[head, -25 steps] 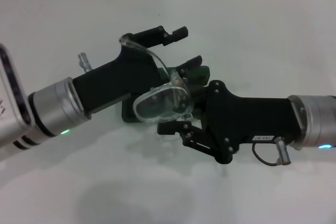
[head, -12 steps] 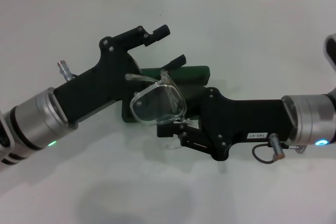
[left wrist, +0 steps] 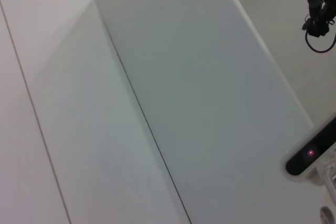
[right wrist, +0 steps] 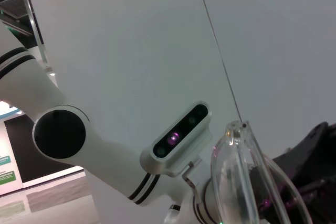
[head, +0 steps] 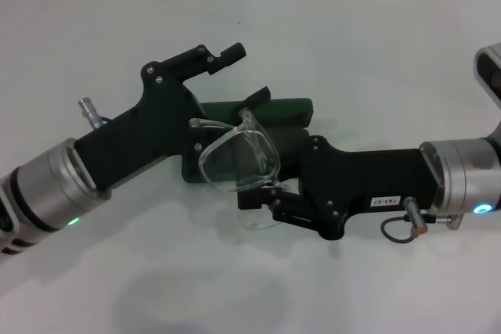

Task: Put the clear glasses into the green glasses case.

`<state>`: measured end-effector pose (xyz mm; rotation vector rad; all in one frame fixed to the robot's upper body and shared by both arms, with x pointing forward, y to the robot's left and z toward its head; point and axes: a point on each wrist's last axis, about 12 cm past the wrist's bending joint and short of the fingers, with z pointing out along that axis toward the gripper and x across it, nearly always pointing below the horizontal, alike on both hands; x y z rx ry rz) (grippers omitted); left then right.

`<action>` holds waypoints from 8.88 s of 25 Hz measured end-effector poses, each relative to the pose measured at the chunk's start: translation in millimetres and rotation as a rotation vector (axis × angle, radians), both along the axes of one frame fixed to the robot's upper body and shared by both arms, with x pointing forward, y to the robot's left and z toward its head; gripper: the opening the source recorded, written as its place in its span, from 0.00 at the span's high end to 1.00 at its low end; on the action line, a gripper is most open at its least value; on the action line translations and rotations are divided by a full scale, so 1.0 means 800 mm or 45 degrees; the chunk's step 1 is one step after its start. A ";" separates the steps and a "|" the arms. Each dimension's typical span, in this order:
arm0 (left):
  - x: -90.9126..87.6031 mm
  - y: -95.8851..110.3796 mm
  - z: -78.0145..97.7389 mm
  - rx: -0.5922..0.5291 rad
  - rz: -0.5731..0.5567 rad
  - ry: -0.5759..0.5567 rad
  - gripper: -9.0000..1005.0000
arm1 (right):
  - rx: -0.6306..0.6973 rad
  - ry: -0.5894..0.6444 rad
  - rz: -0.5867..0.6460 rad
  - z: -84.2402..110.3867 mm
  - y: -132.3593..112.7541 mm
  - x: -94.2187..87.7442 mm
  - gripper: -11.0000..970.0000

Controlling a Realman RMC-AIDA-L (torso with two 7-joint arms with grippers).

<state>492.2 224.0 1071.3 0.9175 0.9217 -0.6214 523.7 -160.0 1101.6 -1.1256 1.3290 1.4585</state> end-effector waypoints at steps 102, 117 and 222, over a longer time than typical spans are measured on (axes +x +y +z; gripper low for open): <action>0.008 0.087 -0.054 -0.385 0.635 0.813 0.53 | -1.043 -0.778 -0.195 0.028 0.090 0.078 0.87; 0.012 0.083 -0.053 -0.381 0.618 0.811 0.53 | -1.083 -0.743 -0.265 0.011 0.100 0.071 0.87; 0.030 0.070 -0.050 -0.311 0.574 0.833 0.54 | -0.991 -0.691 -0.126 0.008 0.119 0.014 0.49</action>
